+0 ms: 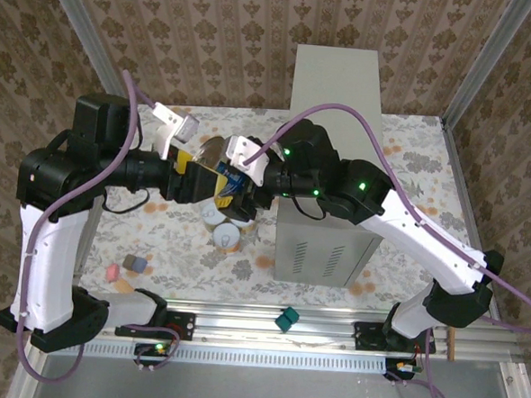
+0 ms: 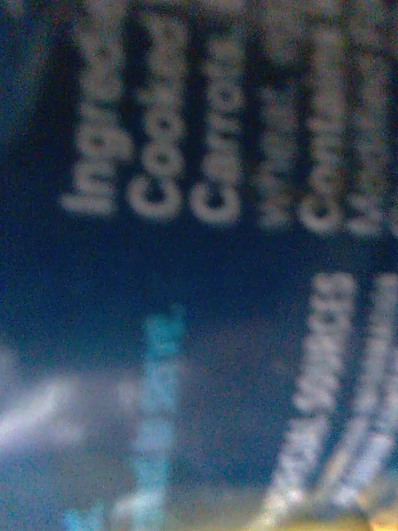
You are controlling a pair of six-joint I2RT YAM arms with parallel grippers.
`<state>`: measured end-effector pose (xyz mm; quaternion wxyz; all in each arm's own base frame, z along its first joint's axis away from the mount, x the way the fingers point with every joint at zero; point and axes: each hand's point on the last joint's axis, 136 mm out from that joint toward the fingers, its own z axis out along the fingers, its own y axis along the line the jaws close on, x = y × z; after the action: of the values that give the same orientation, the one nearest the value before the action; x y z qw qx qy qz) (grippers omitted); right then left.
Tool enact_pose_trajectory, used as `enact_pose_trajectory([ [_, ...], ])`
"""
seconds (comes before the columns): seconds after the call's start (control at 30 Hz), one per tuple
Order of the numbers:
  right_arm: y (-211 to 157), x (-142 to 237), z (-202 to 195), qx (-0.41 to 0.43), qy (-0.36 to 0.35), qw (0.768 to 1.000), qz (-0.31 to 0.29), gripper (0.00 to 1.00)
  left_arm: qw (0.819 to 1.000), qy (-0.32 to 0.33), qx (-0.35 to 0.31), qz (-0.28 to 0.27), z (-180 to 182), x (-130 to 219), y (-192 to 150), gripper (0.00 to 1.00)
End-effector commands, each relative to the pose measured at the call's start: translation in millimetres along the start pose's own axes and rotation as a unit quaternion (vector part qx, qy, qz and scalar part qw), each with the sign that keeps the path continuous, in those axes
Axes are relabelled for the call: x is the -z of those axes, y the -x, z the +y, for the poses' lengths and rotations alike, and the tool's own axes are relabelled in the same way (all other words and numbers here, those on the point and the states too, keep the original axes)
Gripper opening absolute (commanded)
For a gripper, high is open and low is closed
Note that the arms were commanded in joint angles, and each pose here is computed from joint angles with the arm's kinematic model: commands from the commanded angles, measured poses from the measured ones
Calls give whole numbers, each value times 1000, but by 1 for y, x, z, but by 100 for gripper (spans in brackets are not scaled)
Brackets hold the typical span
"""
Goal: Place and organize the canned foods onto the counter
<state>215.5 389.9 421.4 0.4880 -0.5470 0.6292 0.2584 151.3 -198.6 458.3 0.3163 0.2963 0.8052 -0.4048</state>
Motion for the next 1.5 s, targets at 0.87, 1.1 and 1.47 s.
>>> enact_pose_trajectory([
  [0.87, 0, 86, -78, -144, -184, 967, -105, 63, 988, -48, -86, -122, -40, 31, 34, 100],
  [1.1, -31, 144, -103, -159, -273, 934, -167, 63, 988, -42, -80, -124, -31, 25, 21, 100],
  [1.47, -79, 174, -109, -158, -338, 908, -189, 68, 990, -42, -71, -119, -21, 13, 15, 100],
])
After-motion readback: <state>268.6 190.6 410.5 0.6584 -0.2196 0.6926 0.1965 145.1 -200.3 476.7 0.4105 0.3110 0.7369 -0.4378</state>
